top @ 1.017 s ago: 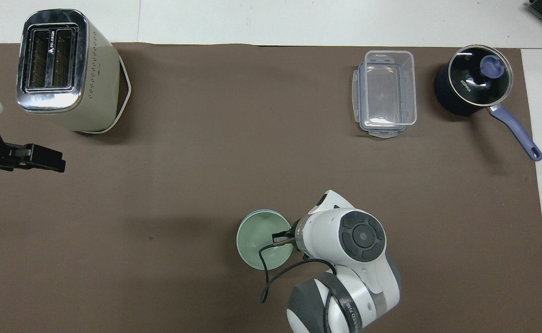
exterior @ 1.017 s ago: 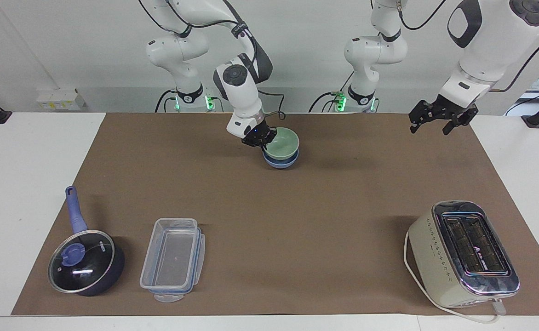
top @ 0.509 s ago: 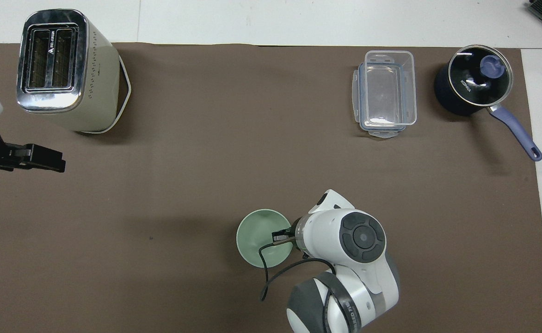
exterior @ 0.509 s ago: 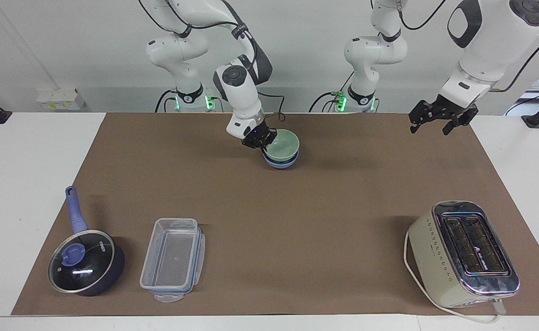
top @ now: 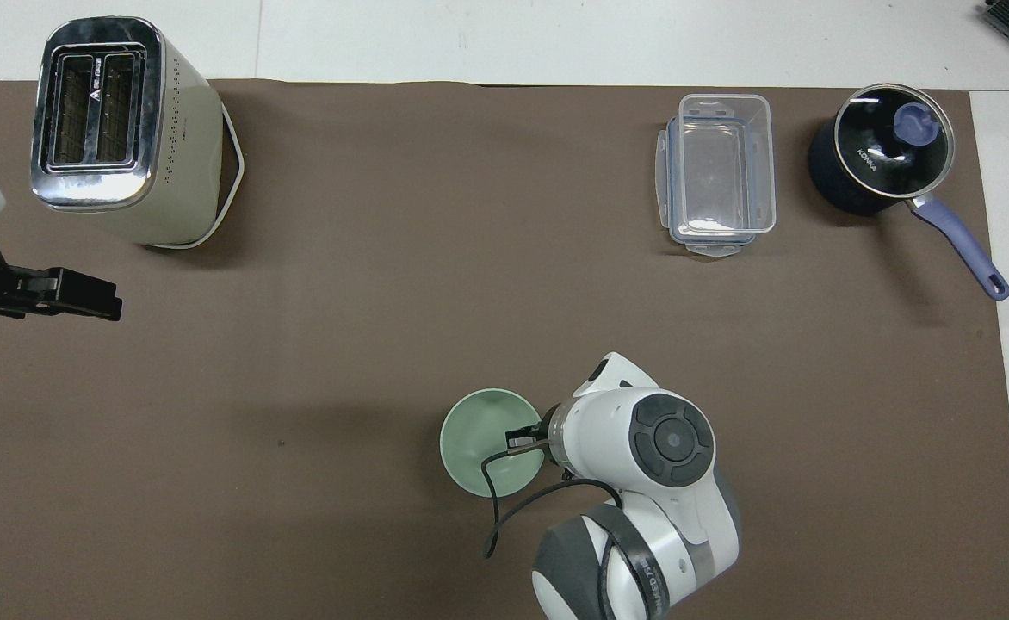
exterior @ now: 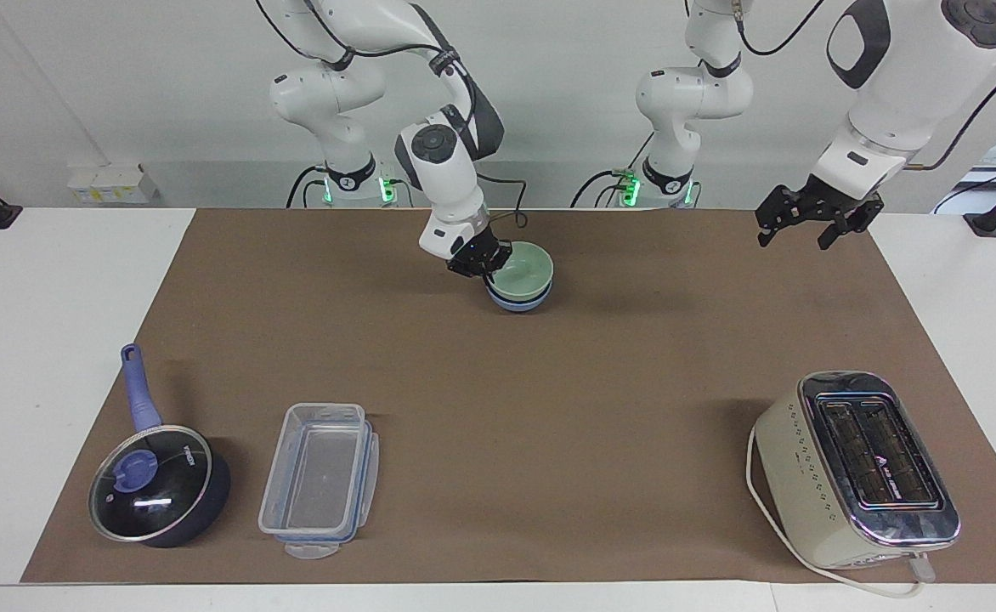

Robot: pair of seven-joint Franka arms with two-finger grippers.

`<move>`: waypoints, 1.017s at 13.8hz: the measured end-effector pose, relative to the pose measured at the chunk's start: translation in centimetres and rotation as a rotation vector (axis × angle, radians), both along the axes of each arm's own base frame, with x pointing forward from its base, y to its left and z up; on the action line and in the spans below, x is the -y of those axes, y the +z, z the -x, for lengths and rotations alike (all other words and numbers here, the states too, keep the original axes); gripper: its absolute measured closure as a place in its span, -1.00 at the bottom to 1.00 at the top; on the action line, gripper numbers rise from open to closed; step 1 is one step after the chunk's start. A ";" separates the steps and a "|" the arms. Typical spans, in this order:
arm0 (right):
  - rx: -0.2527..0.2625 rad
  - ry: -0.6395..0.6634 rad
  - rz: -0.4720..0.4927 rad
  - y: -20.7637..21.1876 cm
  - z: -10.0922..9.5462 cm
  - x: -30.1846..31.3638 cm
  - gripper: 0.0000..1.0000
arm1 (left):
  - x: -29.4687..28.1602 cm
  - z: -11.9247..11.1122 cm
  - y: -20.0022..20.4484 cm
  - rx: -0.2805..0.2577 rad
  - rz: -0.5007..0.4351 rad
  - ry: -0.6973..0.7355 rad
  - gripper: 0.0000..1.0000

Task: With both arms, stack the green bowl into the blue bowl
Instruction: 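Lower the green bowl into the blue bowl with the right gripper, then open the right gripper and draw it back from the bowls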

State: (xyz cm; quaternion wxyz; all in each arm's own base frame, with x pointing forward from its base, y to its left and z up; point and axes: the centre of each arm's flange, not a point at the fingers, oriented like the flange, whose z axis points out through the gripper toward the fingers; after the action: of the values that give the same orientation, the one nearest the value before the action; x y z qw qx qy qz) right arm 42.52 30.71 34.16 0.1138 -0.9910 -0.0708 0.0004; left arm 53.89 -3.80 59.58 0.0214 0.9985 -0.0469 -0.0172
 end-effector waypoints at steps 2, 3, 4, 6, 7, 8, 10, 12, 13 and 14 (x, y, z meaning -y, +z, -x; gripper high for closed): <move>-0.001 0.000 0.001 -0.1 0.0 0.0 0.91 | 0.0 0.0 0.0 0.000 0.000 0.000 -1.00; -0.001 0.000 0.001 -0.1 0.0 0.0 0.91 | 0.0 0.0 0.0 0.000 0.000 0.000 -1.00; -0.001 0.000 0.001 -0.1 0.0 0.0 0.91 | 0.0 0.0 0.0 0.000 0.000 0.000 -1.00; -0.001 0.000 0.001 -0.1 0.0 0.0 0.59 | 0.0 0.0 0.0 0.000 0.000 0.000 -1.00; -0.001 0.000 0.000 -0.1 0.0 0.0 0.38 | 0.0 0.0 0.0 0.000 0.000 0.000 -1.00; 0.000 0.000 0.000 -0.1 0.0 0.0 0.22 | 0.0 0.0 0.0 0.000 0.000 0.000 -1.00; 0.002 0.000 -0.002 0.0 -0.1 -0.1 0.20 | 0.0 0.0 0.0 0.000 0.000 0.000 -1.00; 0.010 -0.001 -0.007 0.5 -0.3 -0.2 0.19 | 0.0 0.0 0.0 0.000 0.000 0.000 -1.00; 0.021 -0.001 -0.015 1.1 -0.5 -0.4 0.13 | 0.0 0.0 0.0 0.000 0.000 0.000 -1.00; 0.035 -0.004 -0.024 2.0 -0.8 -0.5 0.13 | 0.0 0.0 0.0 0.000 0.000 0.000 -1.00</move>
State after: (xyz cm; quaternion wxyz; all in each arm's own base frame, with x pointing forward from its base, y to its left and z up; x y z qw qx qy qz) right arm 43.31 31.23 36.19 0.1245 -0.9895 -0.0710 -0.0178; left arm 53.89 -3.79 59.58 0.0214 0.9985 -0.0469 -0.0172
